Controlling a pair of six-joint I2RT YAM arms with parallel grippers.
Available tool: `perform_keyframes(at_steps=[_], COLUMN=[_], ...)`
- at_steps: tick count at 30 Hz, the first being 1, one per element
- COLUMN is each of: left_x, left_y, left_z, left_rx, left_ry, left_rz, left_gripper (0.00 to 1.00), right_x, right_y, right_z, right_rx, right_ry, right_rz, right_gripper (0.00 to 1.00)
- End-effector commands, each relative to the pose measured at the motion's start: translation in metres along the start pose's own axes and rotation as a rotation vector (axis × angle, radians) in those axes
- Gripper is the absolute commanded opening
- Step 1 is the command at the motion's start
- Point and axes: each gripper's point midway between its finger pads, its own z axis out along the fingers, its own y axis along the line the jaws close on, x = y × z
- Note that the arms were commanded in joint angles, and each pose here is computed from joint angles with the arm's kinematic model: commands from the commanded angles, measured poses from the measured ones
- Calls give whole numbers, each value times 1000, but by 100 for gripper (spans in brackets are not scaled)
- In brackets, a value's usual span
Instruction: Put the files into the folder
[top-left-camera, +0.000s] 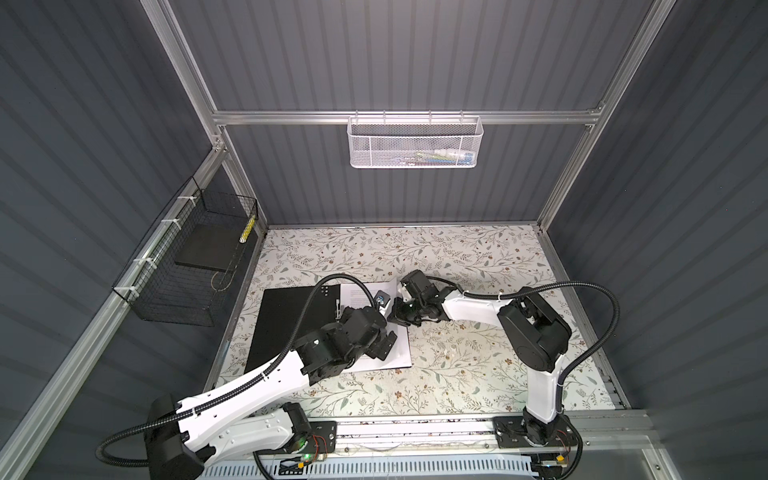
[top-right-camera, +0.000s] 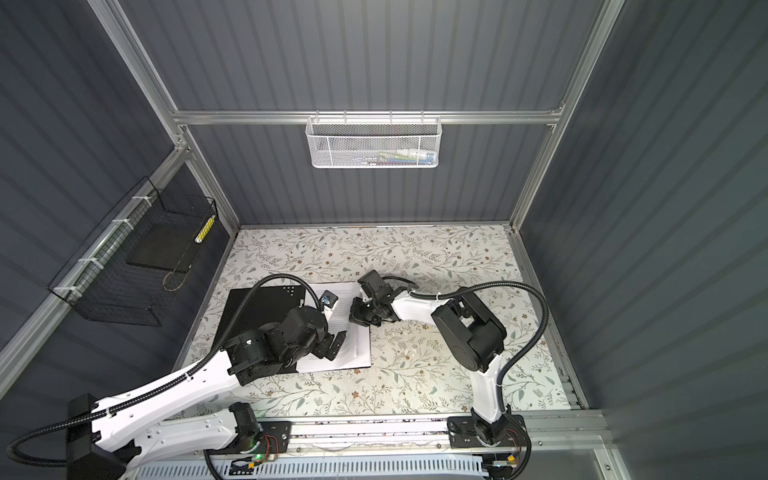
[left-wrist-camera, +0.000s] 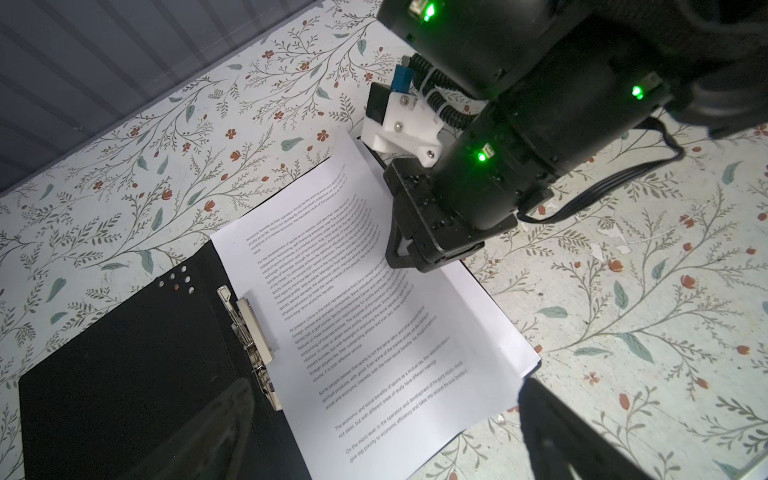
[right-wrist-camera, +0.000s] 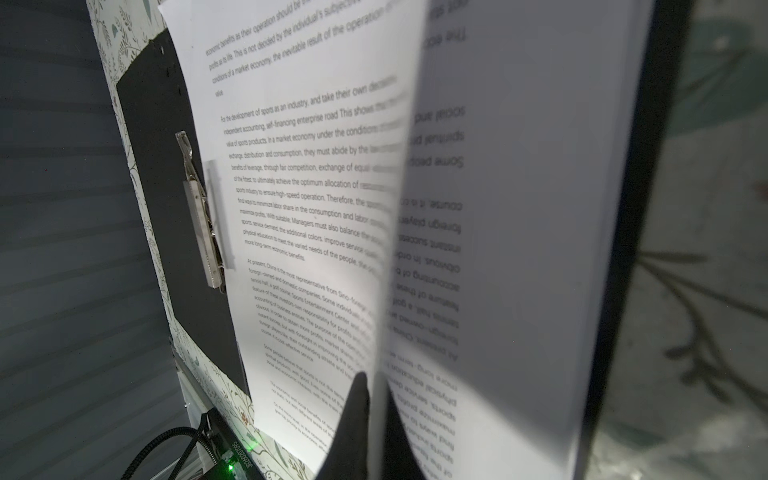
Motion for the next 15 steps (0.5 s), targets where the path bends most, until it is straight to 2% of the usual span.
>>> perform_keyframes(at_steps=[1,9,15], left_x=[-4,-3,-2], left_y=[2,1,2], left_z=[-3,-2,0], left_rx=[4,8,11], left_ry=[4,10,20], left_rz=[-8,-10,-20], left_gripper=[100,100,100], right_x=[1,-1,-3], right_y=[5,7,6], right_z=[2,1,-8], right_rx=[-6,-7,20], right_ry=[7,3,-18], right_rz=[-13,-15,-34], right_gripper=[12,20,43])
